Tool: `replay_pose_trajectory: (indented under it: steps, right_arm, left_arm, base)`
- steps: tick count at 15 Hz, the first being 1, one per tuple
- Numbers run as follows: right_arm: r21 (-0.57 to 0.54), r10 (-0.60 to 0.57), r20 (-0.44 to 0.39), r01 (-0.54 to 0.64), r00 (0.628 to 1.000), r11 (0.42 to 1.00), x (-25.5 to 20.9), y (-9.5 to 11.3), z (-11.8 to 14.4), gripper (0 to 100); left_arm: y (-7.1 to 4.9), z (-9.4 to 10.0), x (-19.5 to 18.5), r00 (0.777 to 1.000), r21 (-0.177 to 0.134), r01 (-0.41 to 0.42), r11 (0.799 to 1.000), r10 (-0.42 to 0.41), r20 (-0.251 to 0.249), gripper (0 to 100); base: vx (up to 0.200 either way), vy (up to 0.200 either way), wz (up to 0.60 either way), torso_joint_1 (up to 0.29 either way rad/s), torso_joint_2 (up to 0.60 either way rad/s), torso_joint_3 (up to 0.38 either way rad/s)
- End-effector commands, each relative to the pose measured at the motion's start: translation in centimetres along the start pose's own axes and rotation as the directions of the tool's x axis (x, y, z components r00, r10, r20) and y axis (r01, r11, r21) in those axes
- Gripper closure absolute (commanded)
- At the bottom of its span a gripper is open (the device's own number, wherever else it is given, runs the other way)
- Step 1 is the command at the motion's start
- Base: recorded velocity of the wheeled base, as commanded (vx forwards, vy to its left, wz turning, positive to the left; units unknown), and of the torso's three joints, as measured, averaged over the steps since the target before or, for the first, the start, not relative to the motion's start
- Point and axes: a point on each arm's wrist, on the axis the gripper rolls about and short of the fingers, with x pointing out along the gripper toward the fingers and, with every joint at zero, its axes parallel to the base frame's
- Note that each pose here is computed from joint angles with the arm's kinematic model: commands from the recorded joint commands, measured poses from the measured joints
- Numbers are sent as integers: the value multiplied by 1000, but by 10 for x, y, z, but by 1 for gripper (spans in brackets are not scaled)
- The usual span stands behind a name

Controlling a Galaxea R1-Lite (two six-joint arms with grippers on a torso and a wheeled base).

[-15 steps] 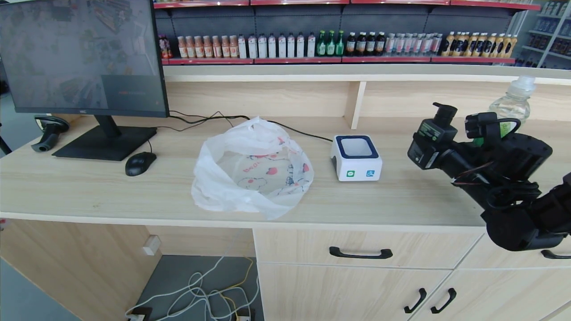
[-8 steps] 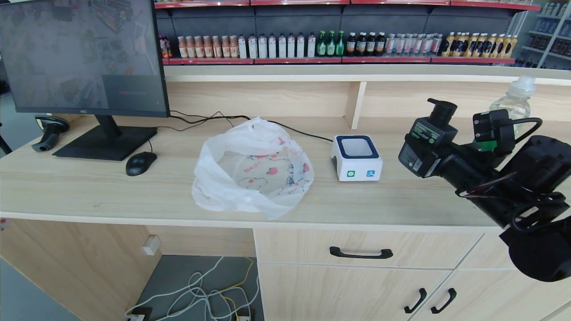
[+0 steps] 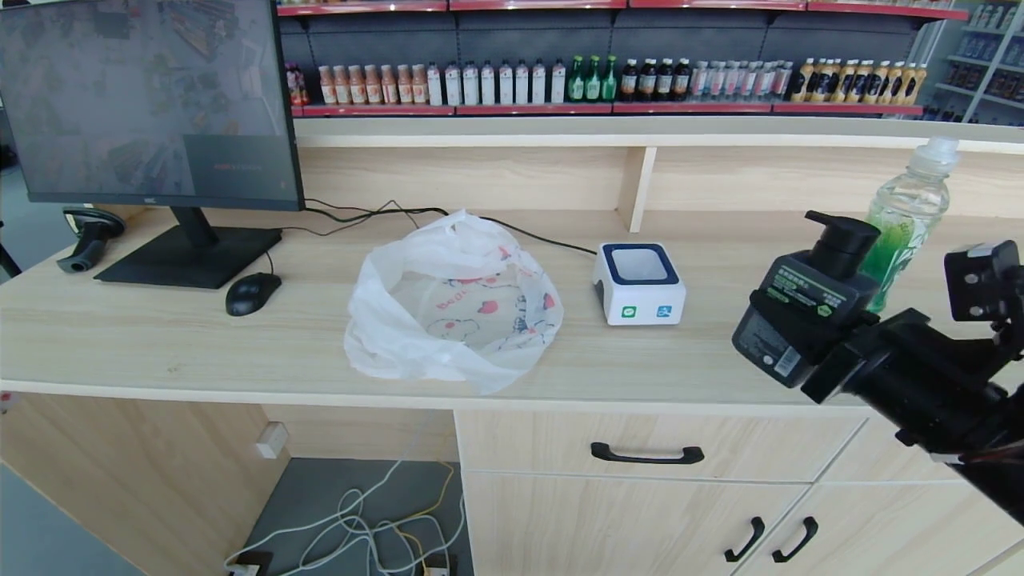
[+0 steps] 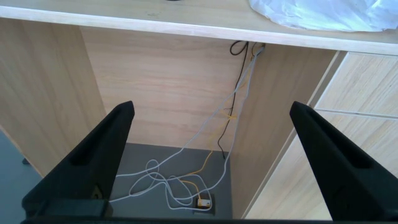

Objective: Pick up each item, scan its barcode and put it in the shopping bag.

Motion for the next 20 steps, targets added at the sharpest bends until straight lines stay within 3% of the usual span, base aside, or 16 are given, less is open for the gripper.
replay_pose_trajectory:
  steps: [1, 5, 8, 10, 12, 13, 15, 20]
  right_arm:
    - [50, 92, 34, -93, 995, 994, -38, 22, 10, 100]
    - [130, 248, 46, -252, 968, 959, -61, 47, 11, 100]
    - [239, 369, 11, -361, 929, 901, -64, 68, 3, 100]
    - [297, 413, -17, -389, 911, 872, -66, 73, -2, 100]
    - [363, 421, 9, -395, 907, 844, -67, 74, 2, 100]
    - [397, 438, 35, -415, 898, 819, -71, 75, 7, 100]
    - [516, 511, 91, -480, 855, 710, -91, 81, 15, 100]
    - [653, 526, 153, -485, 837, 582, -102, 78, 24, 100]
  left_arm:
    - [0, 0, 0, 1000, -1, 0, 1000, 0, 1, 0]
    - [0, 0, 0, 1000, -1, 0, 1000, 0, 1, 0]
    - [0, 0, 0, 1000, 1, 0, 1000, 0, 1, 0]
    - [0, 0, 0, 1000, -1, 0, 1000, 0, 1, 0]
    - [0, 0, 0, 1000, 1, 0, 1000, 0, 1, 0]
    - [0, 0, 0, 1000, -1, 0, 1000, 0, 1, 0]
    - [0, 0, 0, 1000, -1, 0, 1000, 0, 1, 0]
    - [0, 0, 0, 1000, -1, 0, 1000, 0, 1, 0]
  base:
    - [0, 0, 0, 0, 0, 0]
    - [0, 0, 0, 0, 0, 0]
    - [0, 0, 0, 0, 0, 0]
    - [0, 0, 0, 0, 0, 0]
    - [0, 0, 0, 0, 0, 0]
    - [0, 0, 0, 0, 0, 0]
    - [0, 0, 0, 0, 0, 0]
    - [0, 0, 0, 0, 0, 0]
